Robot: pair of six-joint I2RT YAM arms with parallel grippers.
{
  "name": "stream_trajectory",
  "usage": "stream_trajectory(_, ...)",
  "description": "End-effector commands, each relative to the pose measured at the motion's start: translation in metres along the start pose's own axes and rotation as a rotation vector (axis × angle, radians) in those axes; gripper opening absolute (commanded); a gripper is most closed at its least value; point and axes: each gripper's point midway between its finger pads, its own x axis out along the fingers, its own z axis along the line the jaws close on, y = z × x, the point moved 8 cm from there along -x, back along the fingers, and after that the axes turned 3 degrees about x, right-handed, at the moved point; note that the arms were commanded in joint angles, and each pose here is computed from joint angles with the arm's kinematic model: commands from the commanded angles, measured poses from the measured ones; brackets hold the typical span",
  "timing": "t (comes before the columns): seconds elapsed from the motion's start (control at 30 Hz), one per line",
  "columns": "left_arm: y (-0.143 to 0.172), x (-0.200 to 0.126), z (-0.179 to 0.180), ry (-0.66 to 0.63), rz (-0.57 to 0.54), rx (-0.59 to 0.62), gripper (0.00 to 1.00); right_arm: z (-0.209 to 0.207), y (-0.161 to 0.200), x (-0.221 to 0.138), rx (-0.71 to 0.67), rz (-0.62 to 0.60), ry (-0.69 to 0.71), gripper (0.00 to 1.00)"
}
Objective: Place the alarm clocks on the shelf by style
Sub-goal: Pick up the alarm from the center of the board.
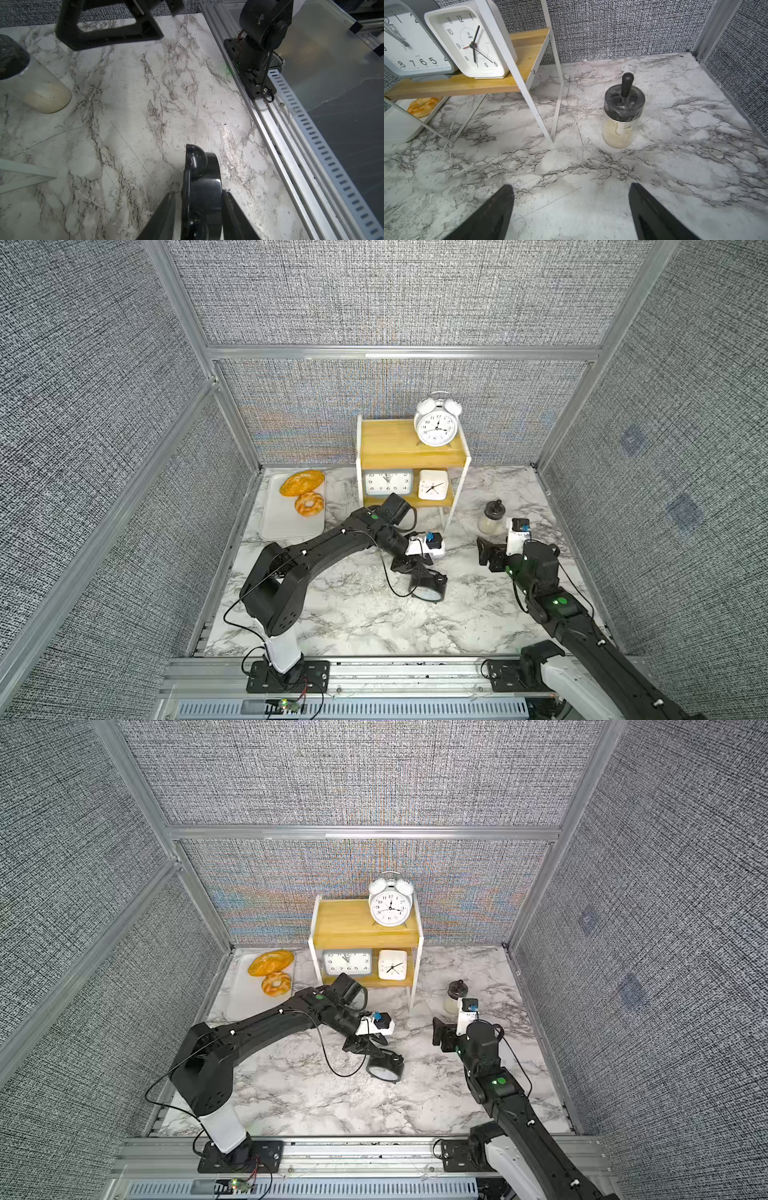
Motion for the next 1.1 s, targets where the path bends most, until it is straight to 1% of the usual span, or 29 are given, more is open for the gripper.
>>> stream_trajectory(0.0, 0.001, 0.003, 0.001, -0.004, 0.028, -0.008, 0.41, -0.001, -0.005, -0.001, -0.001, -0.026, 0.011, 0.91)
stream_trajectory(0.17, 0.005, 0.009, 0.001, -0.007, 0.061, -0.016, 0.41, -0.001, -0.005, -0.003, -0.001, -0.03, 0.015, 0.91)
stream_trajectory(0.27, 0.01, 0.014, 0.002, -0.019, 0.099, -0.017, 0.4, -0.001, -0.005, -0.002, -0.001, -0.029, 0.014, 0.91)
stream_trajectory(0.4, 0.011, 0.016, 0.005, -0.041, 0.126, -0.02, 0.34, -0.001, -0.004, -0.002, 0.0, -0.028, 0.01, 0.91)
stream_trajectory(0.53, 0.011, 0.016, 0.006, -0.047, 0.133, -0.021, 0.33, -0.001, -0.003, -0.002, -0.001, -0.022, 0.011, 0.91)
stream_trajectory(0.57, 0.012, 0.016, 0.006, -0.047, 0.135, -0.022, 0.29, -0.001, -0.003, -0.002, 0.0, -0.02, 0.013, 0.91)
stream_trajectory(0.63, 0.012, 0.017, 0.005, -0.045, 0.139, -0.026, 0.26, -0.001, -0.003, -0.001, 0.0, -0.021, 0.012, 0.91)
stream_trajectory(0.73, 0.012, 0.017, 0.004, -0.041, 0.143, -0.027, 0.13, -0.001, -0.002, -0.001, -0.001, -0.018, 0.013, 0.91)
stream_trajectory(0.83, 0.011, 0.017, 0.003, -0.043, 0.147, -0.033, 0.04, -0.001, -0.001, 0.001, -0.001, -0.011, 0.015, 0.91)
stream_trajectory(0.97, 0.004, 0.01, 0.0, -0.049, 0.13, -0.024, 0.03, -0.001, 0.0, 0.002, 0.0, -0.004, 0.014, 0.91)
stream_trajectory(1.07, -0.009, 0.0, -0.005, -0.059, 0.102, -0.011, 0.02, -0.001, 0.001, 0.003, -0.001, 0.003, 0.013, 0.91)
